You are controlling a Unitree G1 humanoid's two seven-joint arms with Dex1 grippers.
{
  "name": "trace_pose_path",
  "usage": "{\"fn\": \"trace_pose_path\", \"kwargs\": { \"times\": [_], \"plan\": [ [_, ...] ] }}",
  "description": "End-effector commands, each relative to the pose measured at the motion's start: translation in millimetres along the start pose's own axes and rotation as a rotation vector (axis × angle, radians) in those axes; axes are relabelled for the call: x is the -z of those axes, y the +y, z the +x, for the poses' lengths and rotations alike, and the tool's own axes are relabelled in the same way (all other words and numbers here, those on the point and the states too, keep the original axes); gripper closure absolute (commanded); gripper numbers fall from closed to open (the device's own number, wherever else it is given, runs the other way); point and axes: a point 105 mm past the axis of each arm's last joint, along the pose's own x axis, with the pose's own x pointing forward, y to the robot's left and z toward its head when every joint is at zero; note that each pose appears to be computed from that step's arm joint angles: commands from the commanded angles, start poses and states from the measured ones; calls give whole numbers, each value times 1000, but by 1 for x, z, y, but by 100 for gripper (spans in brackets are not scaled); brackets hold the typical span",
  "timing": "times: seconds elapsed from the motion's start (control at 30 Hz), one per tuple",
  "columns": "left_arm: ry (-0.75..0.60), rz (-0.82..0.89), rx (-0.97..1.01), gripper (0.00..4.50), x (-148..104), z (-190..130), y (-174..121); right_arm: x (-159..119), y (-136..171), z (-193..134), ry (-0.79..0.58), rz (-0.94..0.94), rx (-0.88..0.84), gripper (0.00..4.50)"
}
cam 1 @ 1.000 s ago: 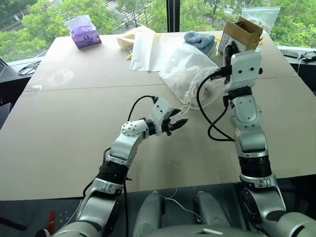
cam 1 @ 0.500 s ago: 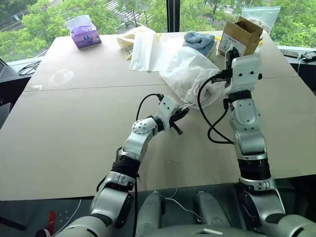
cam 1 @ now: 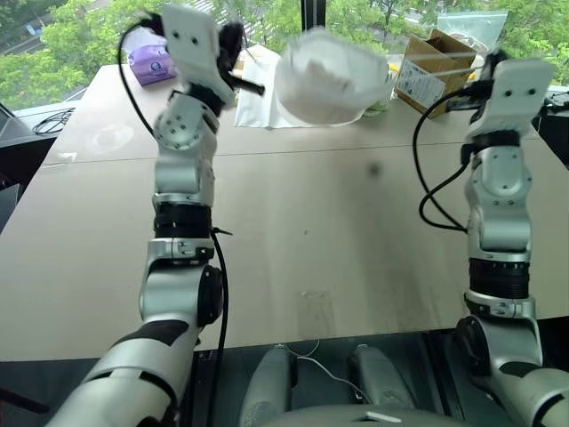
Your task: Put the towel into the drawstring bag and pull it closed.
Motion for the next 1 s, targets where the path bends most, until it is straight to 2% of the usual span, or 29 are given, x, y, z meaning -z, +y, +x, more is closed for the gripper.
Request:
{"fn": "trace_pose_path", "kwargs": {
  "times": [0.03,0.13,0.37,0.57,0.67,0.83,1.0],
  "plan": [
    [-93,25,-156,443,-32,6,40,-10,-33,12,-6,21,126,450],
    [-72,17,-244,443,-30,5,61,-12,-36,15,-3,26,134,450],
    [39,17,-411,443,3,-14,92,6,-41,9,68,0,152,450],
    [138,4,-665,443,26,-47,140,31,-68,0,185,17,253,450],
    [199,24,-813,443,39,-72,165,47,-91,-8,259,39,363,450],
    [245,40,-979,443,48,-101,186,64,-119,-25,347,87,551,450],
    [235,38,-1020,443,47,-108,192,64,-120,-26,352,106,570,450]
  ]
}}
